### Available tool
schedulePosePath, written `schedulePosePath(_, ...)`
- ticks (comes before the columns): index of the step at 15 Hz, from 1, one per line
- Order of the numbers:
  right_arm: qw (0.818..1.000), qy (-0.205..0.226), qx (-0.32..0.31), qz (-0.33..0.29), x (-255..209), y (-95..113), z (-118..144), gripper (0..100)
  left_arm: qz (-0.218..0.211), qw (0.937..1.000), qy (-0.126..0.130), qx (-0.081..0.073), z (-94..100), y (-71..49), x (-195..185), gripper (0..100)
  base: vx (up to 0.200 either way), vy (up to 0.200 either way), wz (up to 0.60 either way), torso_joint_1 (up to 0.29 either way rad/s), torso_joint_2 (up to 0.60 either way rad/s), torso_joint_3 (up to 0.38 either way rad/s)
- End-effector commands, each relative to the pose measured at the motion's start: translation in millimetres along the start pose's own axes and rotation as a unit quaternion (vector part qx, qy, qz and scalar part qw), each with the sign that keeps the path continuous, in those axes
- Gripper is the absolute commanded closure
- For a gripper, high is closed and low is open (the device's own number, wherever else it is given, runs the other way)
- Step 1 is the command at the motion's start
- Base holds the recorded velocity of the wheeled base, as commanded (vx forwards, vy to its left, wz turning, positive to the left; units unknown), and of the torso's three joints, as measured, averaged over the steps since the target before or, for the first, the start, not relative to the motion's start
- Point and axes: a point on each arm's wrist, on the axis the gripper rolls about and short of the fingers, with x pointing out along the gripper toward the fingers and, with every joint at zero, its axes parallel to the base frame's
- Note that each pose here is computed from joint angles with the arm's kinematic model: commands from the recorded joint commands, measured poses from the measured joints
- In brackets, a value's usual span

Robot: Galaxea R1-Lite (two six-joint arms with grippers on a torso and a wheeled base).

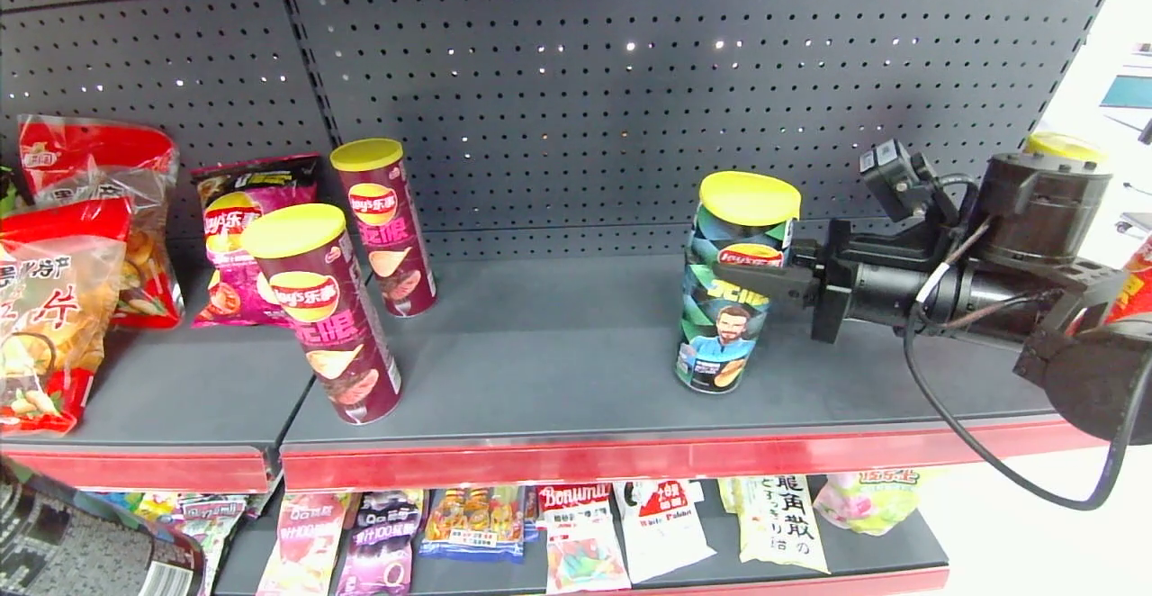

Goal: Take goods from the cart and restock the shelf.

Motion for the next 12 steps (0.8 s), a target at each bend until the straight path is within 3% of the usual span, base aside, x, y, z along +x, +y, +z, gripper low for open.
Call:
schedulePosePath(1, 1.000, 0.002, 0.003, 0.012, 1.5, 0.0, -2.9, 100, 0.000, 1.0000, 0.001, 0.000, 0.0, 0.1, 0.4, 100, 0.000, 0.000, 0.00, 0.000, 0.00, 0.000)
schedulePosePath(12, 1.000, 0.006, 0.001, 0.011, 7.8, 7.4, -8.6, 100, 0.000, 1.0000, 0.002, 0.000, 0.4, 0.2, 0.8, 100, 0.000, 0.000, 0.00, 0.000, 0.00, 0.000)
